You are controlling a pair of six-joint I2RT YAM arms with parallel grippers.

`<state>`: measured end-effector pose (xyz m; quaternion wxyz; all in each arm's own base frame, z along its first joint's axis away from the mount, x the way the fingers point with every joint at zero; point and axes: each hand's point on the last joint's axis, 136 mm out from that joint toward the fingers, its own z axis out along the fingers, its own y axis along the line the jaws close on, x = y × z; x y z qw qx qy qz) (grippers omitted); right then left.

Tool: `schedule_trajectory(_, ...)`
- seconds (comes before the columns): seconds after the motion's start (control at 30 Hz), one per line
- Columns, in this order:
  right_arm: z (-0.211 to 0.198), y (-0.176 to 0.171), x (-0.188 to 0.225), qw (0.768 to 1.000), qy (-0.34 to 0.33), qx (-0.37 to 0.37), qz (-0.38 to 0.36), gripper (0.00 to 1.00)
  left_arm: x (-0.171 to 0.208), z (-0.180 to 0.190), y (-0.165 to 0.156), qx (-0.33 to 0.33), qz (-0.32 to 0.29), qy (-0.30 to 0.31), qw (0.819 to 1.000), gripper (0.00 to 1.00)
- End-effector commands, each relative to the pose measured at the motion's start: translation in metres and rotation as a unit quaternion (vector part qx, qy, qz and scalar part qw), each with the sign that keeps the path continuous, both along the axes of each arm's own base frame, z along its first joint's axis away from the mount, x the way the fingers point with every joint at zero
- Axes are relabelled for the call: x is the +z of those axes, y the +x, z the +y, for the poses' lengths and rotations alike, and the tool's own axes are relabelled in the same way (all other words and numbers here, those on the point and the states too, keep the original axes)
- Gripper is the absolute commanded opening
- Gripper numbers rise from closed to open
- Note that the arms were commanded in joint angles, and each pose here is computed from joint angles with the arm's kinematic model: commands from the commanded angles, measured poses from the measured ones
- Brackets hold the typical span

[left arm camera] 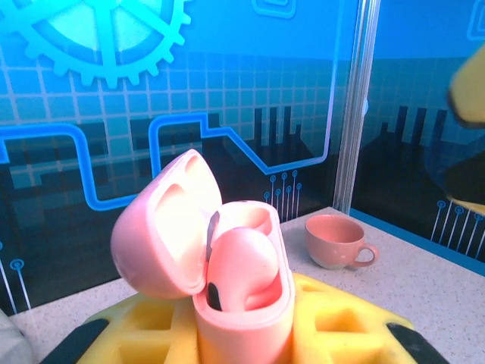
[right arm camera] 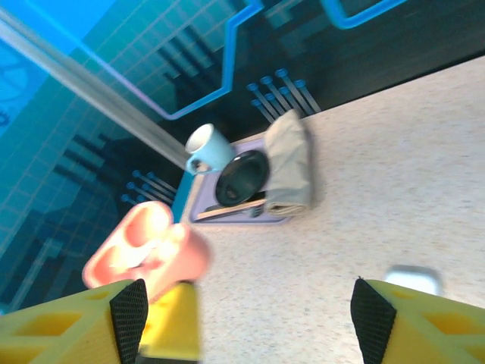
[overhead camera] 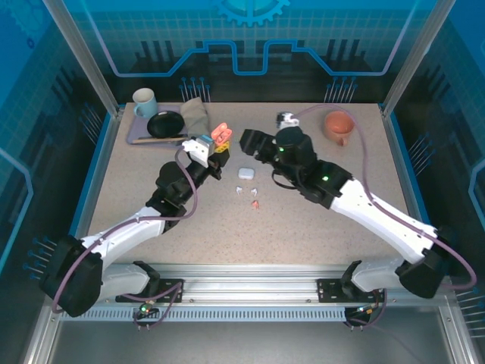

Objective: Insert wireless bluetooth earbuds into charging case

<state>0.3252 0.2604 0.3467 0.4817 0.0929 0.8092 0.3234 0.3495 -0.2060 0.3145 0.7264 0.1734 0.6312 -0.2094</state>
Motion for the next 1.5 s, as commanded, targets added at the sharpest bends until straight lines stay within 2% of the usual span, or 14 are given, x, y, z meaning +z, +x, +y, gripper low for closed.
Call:
schedule_trajectory(0.0,-0.041,-0.010,-0.054,0.994,-0.067,-0.034,0.085,0.77,0.016,0.006,-0.009,0.006,-0.032,0.003,0.999,0.00)
schedule_trajectory(0.17,-0.063,-0.017,-0.135,0.966,-0.133,-0.034,0.220,0.75,0.013,0.009,-0.015,0.005,-0.028,0.004,1.000,0.00)
schedule_trajectory(0.3,-0.037,-0.016,-0.187,0.935,-0.194,0.031,0.295,0.72,0.011,0.013,-0.020,0.008,-0.026,0.005,1.000,0.00)
schedule_trajectory(0.37,-0.013,-0.012,-0.208,0.917,-0.235,0.102,0.305,0.66,0.011,0.016,-0.023,0.010,-0.027,0.009,1.000,0.00)
schedule_trajectory(0.43,0.001,-0.011,-0.226,0.891,-0.298,0.155,0.306,0.66,0.013,0.018,-0.026,0.012,-0.029,0.010,0.999,0.00)
schedule_trajectory(0.57,0.014,-0.011,-0.258,0.830,-0.399,0.242,0.305,0.63,0.019,0.026,-0.031,0.018,-0.034,0.011,0.999,0.00)
schedule_trajectory(0.77,0.029,-0.021,-0.281,0.790,-0.423,0.318,0.309,0.64,0.024,0.031,-0.035,0.022,-0.039,0.009,0.999,0.00)
schedule_trajectory(1.03,0.026,-0.029,-0.307,0.774,-0.430,0.322,0.334,0.61,0.024,0.033,-0.035,0.023,-0.039,0.007,0.999,0.00)
schedule_trajectory(1.47,0.025,-0.023,-0.332,0.770,-0.456,0.278,0.350,0.59,0.025,0.031,-0.033,0.022,-0.039,0.006,0.999,0.00)
